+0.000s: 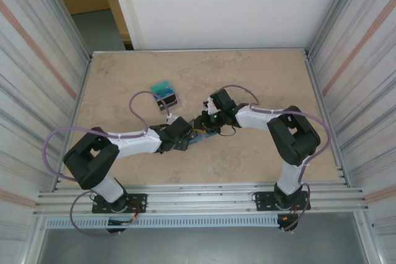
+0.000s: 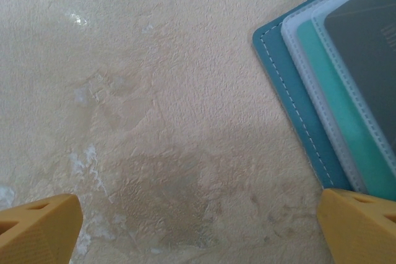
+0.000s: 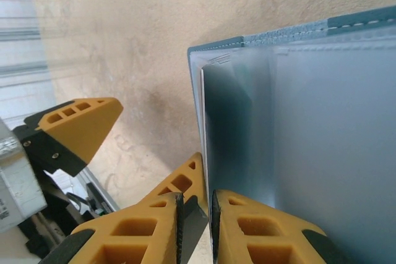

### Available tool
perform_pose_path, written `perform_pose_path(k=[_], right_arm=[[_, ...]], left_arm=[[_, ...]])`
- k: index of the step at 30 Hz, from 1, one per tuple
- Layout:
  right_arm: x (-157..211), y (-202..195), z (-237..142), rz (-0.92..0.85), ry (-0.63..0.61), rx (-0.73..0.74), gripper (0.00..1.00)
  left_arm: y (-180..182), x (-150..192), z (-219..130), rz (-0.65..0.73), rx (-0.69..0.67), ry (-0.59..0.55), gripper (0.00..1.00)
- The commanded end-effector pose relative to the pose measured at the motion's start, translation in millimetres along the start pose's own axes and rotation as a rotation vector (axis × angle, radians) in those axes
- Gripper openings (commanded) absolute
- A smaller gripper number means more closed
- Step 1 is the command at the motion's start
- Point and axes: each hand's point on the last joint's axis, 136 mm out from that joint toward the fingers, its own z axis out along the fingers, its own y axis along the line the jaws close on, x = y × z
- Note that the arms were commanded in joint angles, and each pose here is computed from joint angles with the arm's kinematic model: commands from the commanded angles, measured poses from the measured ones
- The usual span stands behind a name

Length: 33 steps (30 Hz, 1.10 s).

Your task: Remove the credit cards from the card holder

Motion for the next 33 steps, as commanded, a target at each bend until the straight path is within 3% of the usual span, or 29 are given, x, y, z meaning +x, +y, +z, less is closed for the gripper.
perform_pose_path(k=[1,33], right_arm=[[1,12,-11,-0.011,-0.001,-0.043,0.21],[-7,3,-21,0.013,-0.032,-0.035,0.17]], left_arm=[[4,7,5,0.008,-0.042,0.023,0.99],[6,10,7,0.004,-0.05,0.032,0.99]])
